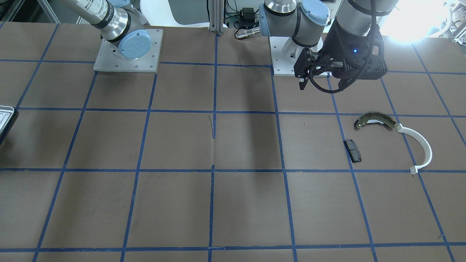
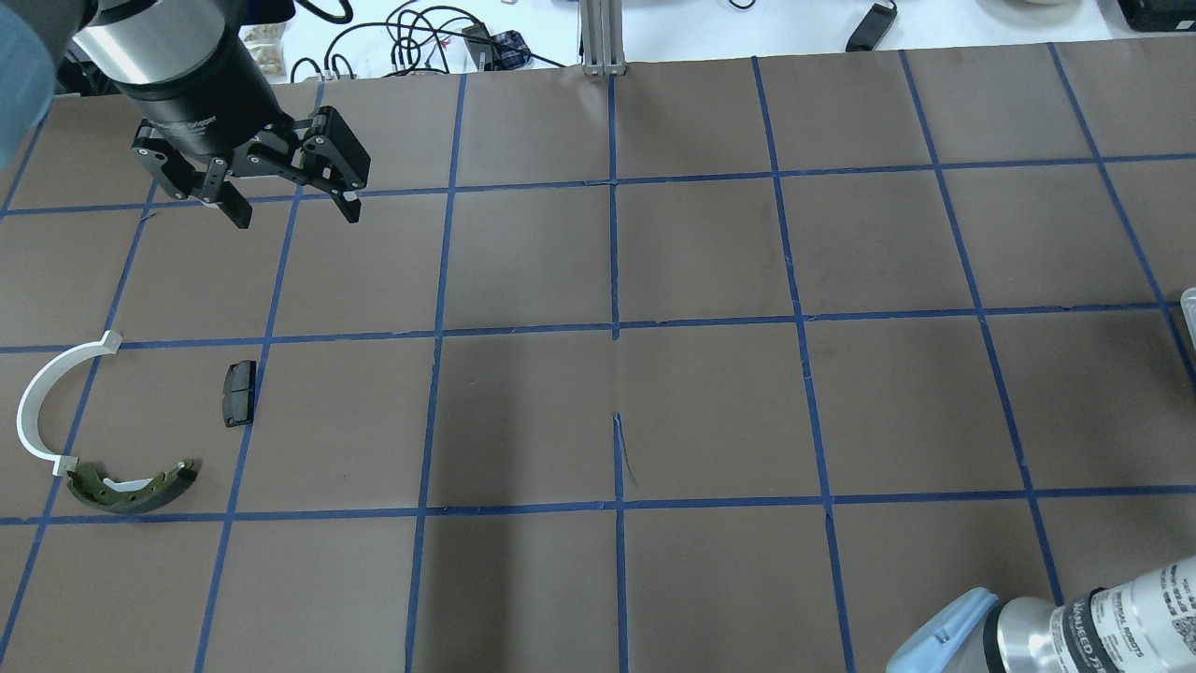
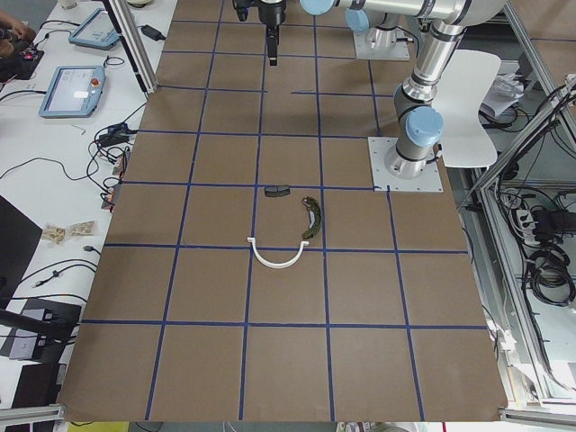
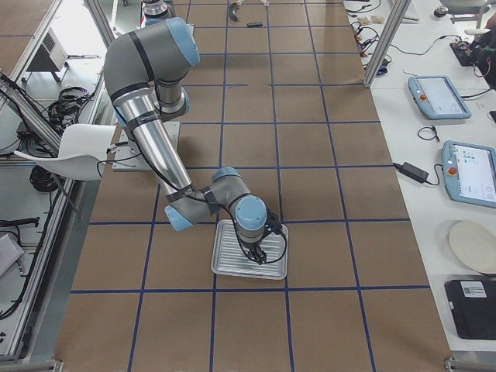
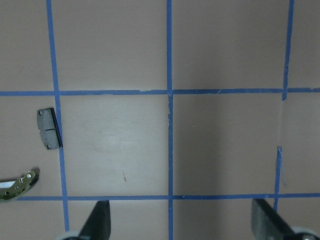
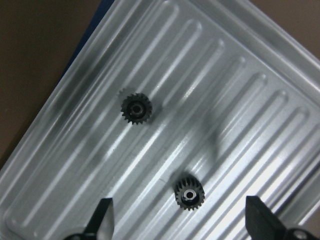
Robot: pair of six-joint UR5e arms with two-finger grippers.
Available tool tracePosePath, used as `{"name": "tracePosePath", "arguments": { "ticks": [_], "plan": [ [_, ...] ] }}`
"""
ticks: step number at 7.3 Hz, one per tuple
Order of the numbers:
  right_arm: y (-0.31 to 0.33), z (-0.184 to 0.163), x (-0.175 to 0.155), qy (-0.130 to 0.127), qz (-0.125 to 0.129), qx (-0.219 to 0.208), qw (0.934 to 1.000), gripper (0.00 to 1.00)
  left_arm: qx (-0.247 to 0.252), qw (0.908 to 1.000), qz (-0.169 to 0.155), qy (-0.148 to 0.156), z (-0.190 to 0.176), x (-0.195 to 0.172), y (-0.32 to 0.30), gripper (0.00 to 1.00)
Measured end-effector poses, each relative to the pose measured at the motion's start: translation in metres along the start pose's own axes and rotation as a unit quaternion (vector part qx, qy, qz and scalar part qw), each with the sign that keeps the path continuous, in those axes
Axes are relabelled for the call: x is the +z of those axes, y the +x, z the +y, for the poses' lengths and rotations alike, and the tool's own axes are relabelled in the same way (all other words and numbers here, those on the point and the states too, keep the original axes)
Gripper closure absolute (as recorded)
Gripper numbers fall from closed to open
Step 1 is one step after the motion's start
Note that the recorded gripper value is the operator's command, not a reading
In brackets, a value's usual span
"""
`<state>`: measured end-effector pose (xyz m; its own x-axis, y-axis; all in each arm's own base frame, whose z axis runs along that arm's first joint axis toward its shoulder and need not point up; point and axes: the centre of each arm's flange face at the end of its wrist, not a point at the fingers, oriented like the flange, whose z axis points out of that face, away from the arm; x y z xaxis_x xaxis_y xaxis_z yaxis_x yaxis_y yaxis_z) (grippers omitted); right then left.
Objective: Place bearing gear from tray to pile
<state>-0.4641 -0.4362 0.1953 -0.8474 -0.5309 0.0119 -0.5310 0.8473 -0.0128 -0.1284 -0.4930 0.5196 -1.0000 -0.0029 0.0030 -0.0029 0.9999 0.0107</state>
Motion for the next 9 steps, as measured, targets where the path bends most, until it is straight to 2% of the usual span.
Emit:
{"name": "tracePosePath", "arguments": {
  "ticks": [1,2,3,4,6,9],
  "plan": [
    [0.002,-0.001,0.007,0.005,0.002,0.0,1.0,0.18,0.0,1.0,0.0,0.0,0.0,0.0,0.0,0.0],
    [0.005,-0.001,0.012,0.008,0.008,0.002,0.9999,0.23,0.0,1.0,0.001,0.0,0.0,0.0,0.0,0.0],
    [0.007,-0.002,0.014,0.011,0.012,0.004,0.9999,0.35,0.0,1.0,0.001,0.0,0.0,0.0,0.0,0.0],
    [0.008,-0.002,0.016,0.012,0.014,0.004,0.9998,0.52,0.0,1.0,0.001,0.0,0.0,0.0,0.0,0.0],
    [0.007,-0.001,0.018,0.009,0.014,0.0,0.9999,0.97,-0.001,1.0,0.001,0.0,0.0,0.0,0.0,0.0],
    [0.007,-0.001,0.005,0.003,0.02,0.005,0.9998,1.0,-0.002,1.0,0.001,-0.001,0.001,0.001,0.0,0.0]
  ]
}}
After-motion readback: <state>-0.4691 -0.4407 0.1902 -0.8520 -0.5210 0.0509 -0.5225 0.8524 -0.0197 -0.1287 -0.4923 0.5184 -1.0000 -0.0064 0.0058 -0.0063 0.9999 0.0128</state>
